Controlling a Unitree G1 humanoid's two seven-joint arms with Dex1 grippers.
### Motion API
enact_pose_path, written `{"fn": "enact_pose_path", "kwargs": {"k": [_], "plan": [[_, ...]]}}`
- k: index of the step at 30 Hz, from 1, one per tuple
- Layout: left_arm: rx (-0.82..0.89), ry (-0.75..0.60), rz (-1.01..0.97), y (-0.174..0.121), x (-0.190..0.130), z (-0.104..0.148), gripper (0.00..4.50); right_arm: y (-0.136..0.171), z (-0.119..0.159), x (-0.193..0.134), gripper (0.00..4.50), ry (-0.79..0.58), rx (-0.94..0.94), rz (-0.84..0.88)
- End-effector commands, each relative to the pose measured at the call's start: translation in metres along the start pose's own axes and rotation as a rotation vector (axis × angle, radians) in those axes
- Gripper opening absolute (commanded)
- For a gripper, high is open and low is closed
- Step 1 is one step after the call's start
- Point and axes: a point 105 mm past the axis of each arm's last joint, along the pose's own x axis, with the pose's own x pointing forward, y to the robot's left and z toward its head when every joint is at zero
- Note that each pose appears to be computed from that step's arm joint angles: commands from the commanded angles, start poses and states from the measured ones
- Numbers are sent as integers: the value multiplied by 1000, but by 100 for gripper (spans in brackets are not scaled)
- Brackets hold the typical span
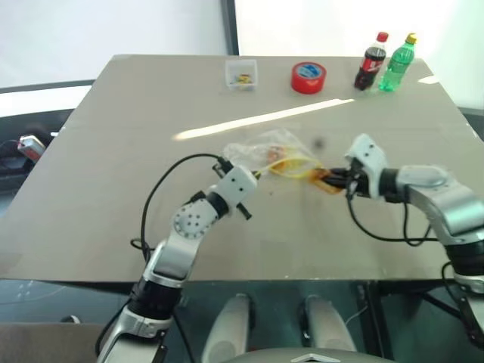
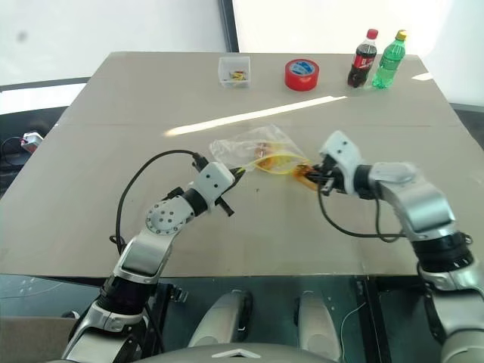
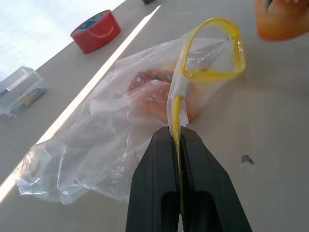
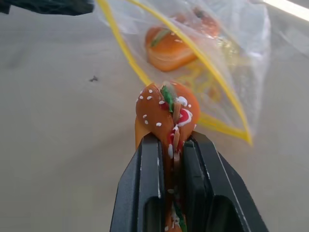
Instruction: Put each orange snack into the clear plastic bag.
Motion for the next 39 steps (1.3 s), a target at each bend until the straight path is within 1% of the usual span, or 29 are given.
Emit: {"fn": "enact_pose_path", "kwargs": {"k": [1,8,10,12,15,17,19,20,23,25,27,29,30,31,33,35,37,39], "plan": [[31,-71,-5,2,-1,18,0,-10,22,11,3,-43,-67,-31],[47,-124,-93,-16,-2,28,0,-14,40,35,3,-70,-137,-43],[43,-143,-116,-21,-2,30,0,-13,50,44,3,-109,-194,-77],[36,-153,-136,-25,-2,31,0,-10,61,52,3,-173,-296,-111],[36,-155,-138,-25,-1,32,0,-9,67,61,3,-235,-402,-189],[33,-156,-131,-23,-1,32,0,-7,70,64,3,-292,-433,-212],[31,-154,-124,-21,-1,31,0,-6,68,68,104,-322,-437,-225],[25,-154,-117,-20,-1,31,0,-6,64,70,136,-318,-444,-231],[-21,-157,-85,-15,0,30,0,-4,50,75,265,-290,-468,-244],[-63,-161,-55,-10,1,31,0,0,44,75,354,-287,-446,-213],[-127,-163,-7,-1,1,31,0,0,44,68,354,-303,-393,-191],[-167,-162,31,6,1,30,0,-6,47,56,354,-326,-302,-162],[-189,-161,50,10,1,29,0,-7,47,49,354,-331,-267,-131],[-210,-159,67,13,0,29,0,-5,44,37,354,-319,-247,-61],[-232,-155,82,16,0,28,0,-2,37,17,354,-275,-238,39],[-238,-153,84,17,0,27,0,-3,28,1,354,-220,-227,89],[-247,-152,85,17,1,27,0,-10,18,-8,354,-157,-231,85],[-256,-151,87,17,1,26,0,-17,10,-11,354,-115,-249,55]]}}
